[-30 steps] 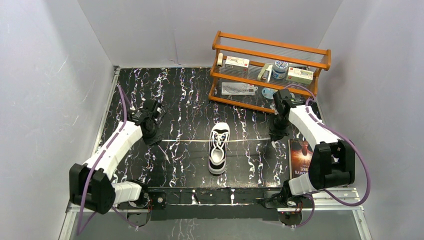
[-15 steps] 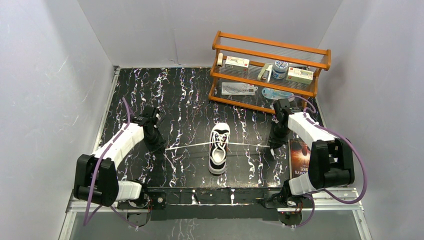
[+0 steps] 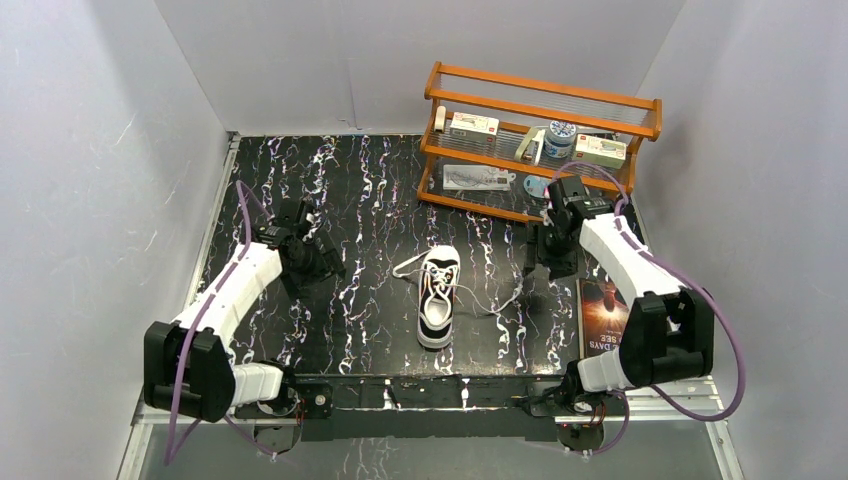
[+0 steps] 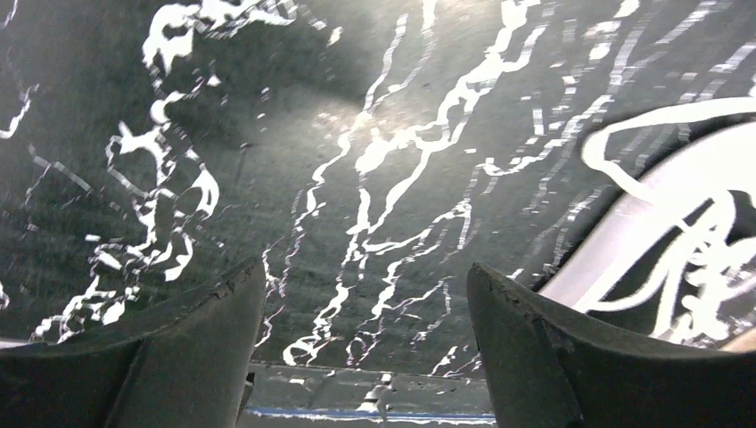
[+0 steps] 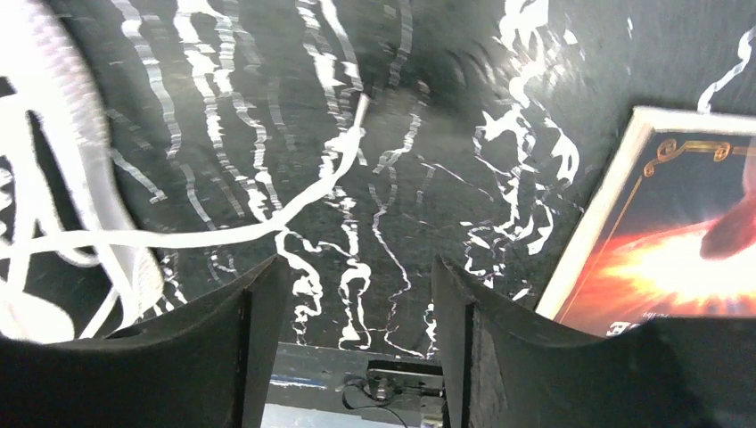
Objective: Tie the shoes
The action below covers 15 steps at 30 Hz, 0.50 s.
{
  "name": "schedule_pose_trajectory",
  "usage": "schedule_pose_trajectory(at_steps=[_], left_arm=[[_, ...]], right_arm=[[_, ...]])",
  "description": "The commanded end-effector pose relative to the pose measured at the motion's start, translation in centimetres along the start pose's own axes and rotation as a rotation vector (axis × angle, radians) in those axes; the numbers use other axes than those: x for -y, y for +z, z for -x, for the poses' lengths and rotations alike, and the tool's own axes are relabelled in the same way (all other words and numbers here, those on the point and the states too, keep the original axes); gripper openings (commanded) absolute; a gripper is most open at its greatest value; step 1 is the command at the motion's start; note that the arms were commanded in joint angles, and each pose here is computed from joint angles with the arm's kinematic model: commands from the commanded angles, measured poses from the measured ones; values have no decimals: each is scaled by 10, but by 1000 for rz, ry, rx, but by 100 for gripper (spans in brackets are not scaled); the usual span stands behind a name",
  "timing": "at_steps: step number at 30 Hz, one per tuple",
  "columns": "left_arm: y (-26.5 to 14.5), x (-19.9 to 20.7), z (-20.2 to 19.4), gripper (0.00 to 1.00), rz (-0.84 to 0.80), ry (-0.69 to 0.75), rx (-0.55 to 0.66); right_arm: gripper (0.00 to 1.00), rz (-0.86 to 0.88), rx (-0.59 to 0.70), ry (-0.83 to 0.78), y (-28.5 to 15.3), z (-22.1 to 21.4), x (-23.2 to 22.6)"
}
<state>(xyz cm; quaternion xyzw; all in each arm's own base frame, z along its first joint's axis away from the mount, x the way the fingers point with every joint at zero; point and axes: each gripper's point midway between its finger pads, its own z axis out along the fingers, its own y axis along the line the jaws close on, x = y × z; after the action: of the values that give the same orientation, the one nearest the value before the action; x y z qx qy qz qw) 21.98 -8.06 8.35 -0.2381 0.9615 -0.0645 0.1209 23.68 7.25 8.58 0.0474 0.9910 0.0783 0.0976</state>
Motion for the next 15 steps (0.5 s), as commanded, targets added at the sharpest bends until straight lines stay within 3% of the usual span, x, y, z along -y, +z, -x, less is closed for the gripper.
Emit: schedule_pose_trajectory(at_steps=[1, 4, 6, 8, 9, 10, 12, 15], left_arm=[[-27, 39, 19, 79, -205, 115, 82], [-35, 90, 11, 71, -439, 266, 63], [-38, 124, 1, 68, -557, 409, 74], [-30, 152, -18, 55, -662, 666, 69], [-20, 166, -35, 46, -703, 871, 77], [-11, 171, -38, 40, -715, 945, 95], [-6, 178, -27, 43, -717, 982, 172], [-19, 175, -32, 51, -754, 989, 196]], right_arm=[[72, 111, 138, -214, -44, 24, -45], [76, 215, 177, -341, -42, 32, -91], [66, 272, 136, -359, -18, 35, -122], [55, 305, 132, -343, 7, 49, -143], [51, 361, 117, -367, 19, 50, -158], [51, 393, 105, -399, 32, 48, -169], [50, 419, 71, -399, 57, 40, -175], [49, 445, 35, -437, 80, 32, -196]])
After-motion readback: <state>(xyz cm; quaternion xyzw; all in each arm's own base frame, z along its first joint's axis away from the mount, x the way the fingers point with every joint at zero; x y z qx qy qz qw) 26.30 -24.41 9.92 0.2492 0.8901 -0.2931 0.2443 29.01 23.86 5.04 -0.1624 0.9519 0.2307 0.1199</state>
